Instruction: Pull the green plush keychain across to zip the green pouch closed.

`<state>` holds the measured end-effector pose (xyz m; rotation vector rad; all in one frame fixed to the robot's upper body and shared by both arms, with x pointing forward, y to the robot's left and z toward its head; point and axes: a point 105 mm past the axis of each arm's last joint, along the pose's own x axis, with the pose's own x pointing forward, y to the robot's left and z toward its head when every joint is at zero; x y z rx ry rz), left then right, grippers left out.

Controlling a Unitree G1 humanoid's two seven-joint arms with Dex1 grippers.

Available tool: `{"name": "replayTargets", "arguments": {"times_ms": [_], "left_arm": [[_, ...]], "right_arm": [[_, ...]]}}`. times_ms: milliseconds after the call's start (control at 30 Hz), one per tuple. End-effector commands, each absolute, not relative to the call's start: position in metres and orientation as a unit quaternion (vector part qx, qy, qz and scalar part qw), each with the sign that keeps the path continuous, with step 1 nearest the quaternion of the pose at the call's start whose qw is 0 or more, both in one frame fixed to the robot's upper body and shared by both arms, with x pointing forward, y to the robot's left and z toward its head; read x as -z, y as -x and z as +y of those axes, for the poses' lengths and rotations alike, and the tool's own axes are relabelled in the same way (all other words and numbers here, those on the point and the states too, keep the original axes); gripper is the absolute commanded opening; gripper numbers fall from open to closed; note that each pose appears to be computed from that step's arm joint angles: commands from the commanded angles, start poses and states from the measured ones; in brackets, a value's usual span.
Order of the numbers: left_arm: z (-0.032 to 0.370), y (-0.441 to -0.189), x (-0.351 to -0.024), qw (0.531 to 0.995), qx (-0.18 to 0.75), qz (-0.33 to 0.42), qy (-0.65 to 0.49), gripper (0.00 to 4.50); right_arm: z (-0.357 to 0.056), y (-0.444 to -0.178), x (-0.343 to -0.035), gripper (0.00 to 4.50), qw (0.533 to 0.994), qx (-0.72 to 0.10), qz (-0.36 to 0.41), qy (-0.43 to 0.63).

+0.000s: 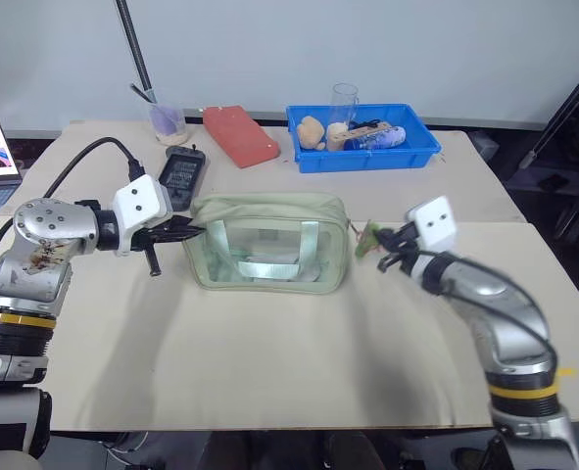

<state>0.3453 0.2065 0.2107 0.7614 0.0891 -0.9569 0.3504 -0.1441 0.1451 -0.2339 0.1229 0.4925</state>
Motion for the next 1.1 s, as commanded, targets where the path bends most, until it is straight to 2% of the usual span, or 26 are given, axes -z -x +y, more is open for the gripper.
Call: {"name": "replayTargets", "arguments": {"times_ms": [33, 133, 233, 300, 400, 433, 500, 633, 667, 833, 1100], "left_arm": [[0.212, -0.345, -0.206, 0.82, 0.437, 0.055, -0.365, 0.0], [0.214, -0.345, -0.207, 0.824, 0.432, 0.055, -0.363, 0.0], [0.215, -0.343, -0.21, 0.829, 0.429, 0.048, -0.356, 0.0], [0.216, -0.34, -0.216, 0.839, 0.432, 0.04, -0.33, 0.0], [0.221, -0.332, -0.236, 0.861, 0.434, 0.027, -0.264, 1.04], [0.226, -0.33, -0.241, 0.868, 0.43, 0.027, -0.247, 1.54], [0.237, -0.326, -0.249, 0.882, 0.42, 0.029, -0.213, 2.41], [0.254, -0.314, -0.264, 0.896, 0.413, 0.041, -0.157, 4.31], [0.258, -0.312, -0.268, 0.9, 0.407, 0.041, -0.151, 4.5], [0.276, -0.305, -0.278, 0.916, 0.367, 0.046, -0.155, 4.5], [0.279, -0.309, -0.278, 0.92, 0.35, 0.039, -0.17, 4.5]], "right_arm": [[-0.14, -0.352, -0.14, 0.03, 0.958, -0.25, 0.053, 0.128], [-0.141, -0.358, -0.141, 0.03, 0.954, -0.262, 0.051, 0.134], [-0.151, -0.364, -0.16, 0.03, 0.95, -0.269, 0.027, 0.157], [-0.159, -0.365, -0.18, 0.77, 0.944, -0.285, 0.007, 0.167], [-0.167, -0.353, -0.216, 1.7, 0.924, -0.348, -0.015, 0.156], [-0.169, -0.346, -0.224, 2.14, 0.915, -0.372, -0.015, 0.154], [-0.173, -0.333, -0.238, 2.73, 0.895, -0.414, -0.008, 0.168], [-0.176, -0.313, -0.269, 4.21, 0.868, -0.462, -0.01, 0.181], [-0.174, -0.309, -0.277, 4.48, 0.864, -0.471, -0.014, 0.177], [-0.161, -0.292, -0.299, 4.48, 0.851, -0.499, -0.027, 0.164], [-0.163, -0.302, -0.3, 4.48, 0.865, -0.468, -0.044, 0.174]]}}
